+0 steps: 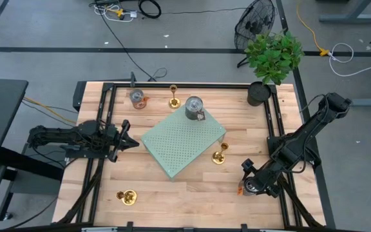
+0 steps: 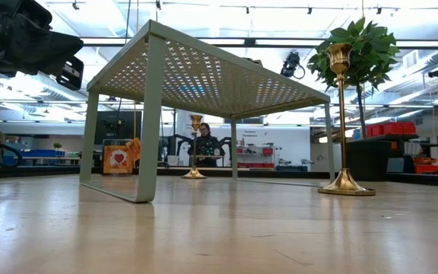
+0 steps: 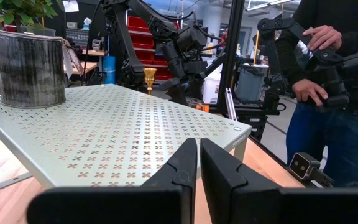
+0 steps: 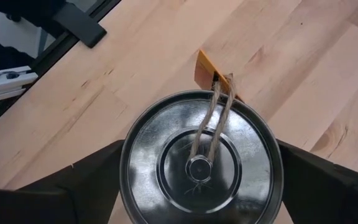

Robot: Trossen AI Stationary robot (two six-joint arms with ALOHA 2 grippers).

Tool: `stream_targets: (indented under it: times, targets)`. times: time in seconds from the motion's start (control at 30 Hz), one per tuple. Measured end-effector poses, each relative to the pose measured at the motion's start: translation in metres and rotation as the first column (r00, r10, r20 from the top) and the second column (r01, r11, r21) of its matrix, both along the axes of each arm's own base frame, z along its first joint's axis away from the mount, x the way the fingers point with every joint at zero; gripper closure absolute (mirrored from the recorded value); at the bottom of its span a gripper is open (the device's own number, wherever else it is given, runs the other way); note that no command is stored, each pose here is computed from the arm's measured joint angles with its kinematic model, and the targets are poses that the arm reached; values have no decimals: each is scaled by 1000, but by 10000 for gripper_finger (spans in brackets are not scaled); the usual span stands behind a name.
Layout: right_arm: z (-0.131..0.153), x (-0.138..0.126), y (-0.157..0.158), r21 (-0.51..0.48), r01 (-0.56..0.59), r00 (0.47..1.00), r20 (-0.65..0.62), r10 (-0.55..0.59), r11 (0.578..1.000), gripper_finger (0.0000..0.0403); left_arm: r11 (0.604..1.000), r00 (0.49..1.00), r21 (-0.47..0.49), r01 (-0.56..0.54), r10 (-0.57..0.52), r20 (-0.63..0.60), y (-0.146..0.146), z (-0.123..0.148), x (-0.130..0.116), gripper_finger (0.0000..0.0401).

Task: Pick & Place candle stick holders
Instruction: Put the bottom silver scented candle on the shelf

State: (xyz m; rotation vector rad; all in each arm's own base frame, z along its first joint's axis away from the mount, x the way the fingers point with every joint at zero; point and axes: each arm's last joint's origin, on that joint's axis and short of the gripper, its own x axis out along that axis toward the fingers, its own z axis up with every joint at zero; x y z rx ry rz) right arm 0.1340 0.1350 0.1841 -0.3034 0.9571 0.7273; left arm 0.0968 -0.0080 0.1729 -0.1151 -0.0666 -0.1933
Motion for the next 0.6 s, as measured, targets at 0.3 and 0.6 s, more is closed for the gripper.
stream_targets:
  times: [0.3,0.6]
  targets:
    - [0,0,0,10,-13,1000,-9,13,1000,30,1000,1000,0,0,0,0,0,0,0,376]
    - [0,0,0,11,-14,1000,-11,14,1000,33,1000,1000,0,0,0,0,0,0,0,376]
